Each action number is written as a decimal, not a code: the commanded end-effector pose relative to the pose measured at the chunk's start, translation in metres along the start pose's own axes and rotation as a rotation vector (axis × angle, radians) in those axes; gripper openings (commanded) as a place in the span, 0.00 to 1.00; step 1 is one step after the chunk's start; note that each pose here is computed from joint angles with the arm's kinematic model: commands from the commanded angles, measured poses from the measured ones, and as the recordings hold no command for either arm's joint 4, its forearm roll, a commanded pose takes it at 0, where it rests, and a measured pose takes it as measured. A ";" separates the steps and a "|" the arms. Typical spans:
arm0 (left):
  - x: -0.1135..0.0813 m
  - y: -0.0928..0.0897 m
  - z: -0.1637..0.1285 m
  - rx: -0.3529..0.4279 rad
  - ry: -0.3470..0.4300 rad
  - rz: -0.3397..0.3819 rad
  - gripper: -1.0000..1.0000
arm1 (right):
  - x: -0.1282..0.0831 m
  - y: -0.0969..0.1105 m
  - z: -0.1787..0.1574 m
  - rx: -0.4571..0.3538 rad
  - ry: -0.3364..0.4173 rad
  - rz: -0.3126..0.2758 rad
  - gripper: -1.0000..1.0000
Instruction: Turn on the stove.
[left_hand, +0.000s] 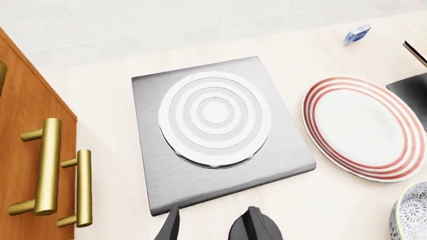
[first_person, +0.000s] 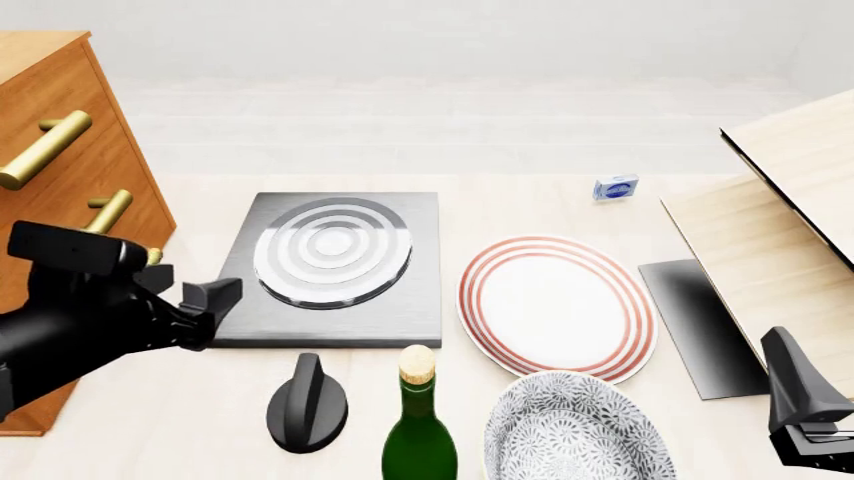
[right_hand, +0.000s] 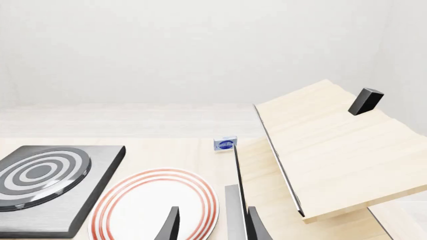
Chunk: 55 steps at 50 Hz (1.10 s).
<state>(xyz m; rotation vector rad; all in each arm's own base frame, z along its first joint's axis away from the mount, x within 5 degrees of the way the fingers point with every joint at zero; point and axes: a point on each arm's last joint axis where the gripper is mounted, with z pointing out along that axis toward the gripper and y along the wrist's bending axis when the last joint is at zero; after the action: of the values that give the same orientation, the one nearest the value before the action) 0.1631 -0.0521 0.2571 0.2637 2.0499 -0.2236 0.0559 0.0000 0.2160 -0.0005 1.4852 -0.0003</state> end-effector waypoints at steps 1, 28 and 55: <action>-0.011 -0.001 -0.015 0.006 -0.092 0.037 1.00 | 0.000 0.000 0.000 0.000 0.000 0.000 1.00; 0.002 -0.011 -0.032 0.059 -0.389 0.197 1.00 | 0.000 0.000 0.000 0.000 0.000 0.000 1.00; 0.033 0.007 -0.022 -0.025 -0.548 0.052 1.00 | 0.000 0.000 0.000 0.000 0.000 0.000 1.00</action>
<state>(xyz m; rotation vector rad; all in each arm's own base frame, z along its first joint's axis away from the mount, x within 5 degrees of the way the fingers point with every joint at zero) 0.1284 -0.0401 0.2522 0.2654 1.5211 -0.2061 0.0559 0.0000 0.2160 -0.0005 1.4852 -0.0003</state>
